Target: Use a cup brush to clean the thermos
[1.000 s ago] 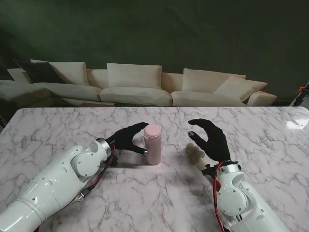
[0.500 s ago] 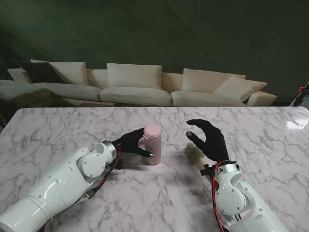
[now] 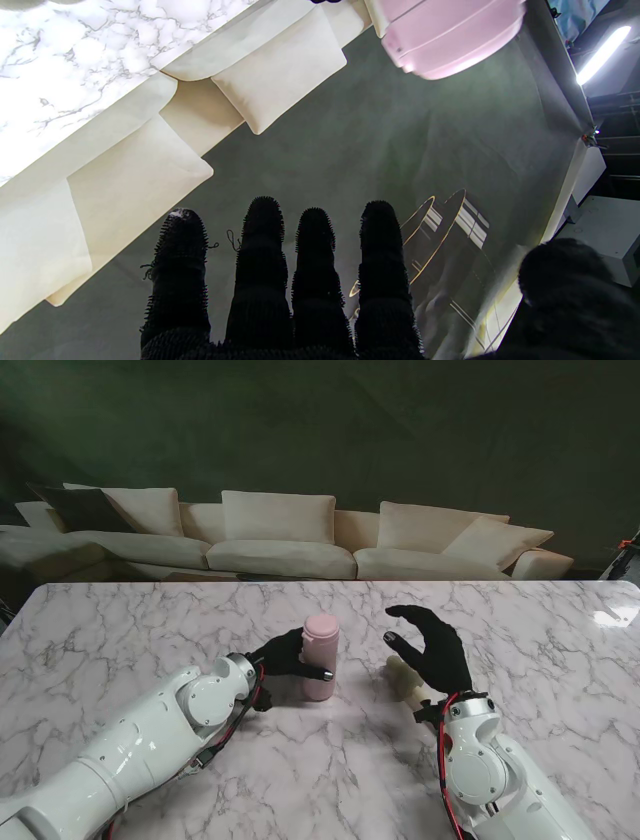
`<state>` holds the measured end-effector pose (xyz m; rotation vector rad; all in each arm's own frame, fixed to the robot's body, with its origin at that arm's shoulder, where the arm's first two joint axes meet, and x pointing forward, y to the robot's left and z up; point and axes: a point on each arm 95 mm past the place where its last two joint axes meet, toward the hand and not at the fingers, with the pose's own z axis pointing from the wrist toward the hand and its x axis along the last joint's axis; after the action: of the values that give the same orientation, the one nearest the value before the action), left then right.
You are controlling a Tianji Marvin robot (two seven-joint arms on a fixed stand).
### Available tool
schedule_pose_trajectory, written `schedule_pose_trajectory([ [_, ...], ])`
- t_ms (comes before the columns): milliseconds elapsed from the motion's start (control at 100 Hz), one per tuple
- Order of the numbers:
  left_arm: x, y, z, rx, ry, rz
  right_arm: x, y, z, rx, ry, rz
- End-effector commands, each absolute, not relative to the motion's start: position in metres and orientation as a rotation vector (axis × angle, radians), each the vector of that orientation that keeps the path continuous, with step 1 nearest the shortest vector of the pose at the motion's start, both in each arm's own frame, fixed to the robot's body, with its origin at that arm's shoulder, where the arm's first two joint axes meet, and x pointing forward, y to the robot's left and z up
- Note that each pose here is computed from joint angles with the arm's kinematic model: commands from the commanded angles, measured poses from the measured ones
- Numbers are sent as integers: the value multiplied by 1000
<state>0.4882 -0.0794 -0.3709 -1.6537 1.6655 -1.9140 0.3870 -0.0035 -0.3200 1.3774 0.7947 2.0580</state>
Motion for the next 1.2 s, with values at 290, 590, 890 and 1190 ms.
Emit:
schedule_pose_trajectory([
  [290,482,-101,-376,-1776,1381,-2056,387,-3,-323,1386,789,2056],
  [590,485,-99,-360,-1695,1263,-2148,386,-4,-322,1384,770,2063],
  [890,485,-75,-330,-1534,1396,-2139,385,-7,-322,1382,751,2065],
  [1190,479,-51,-311,-1385,1527,-2087,385,-7,-321,1381,750,2068],
])
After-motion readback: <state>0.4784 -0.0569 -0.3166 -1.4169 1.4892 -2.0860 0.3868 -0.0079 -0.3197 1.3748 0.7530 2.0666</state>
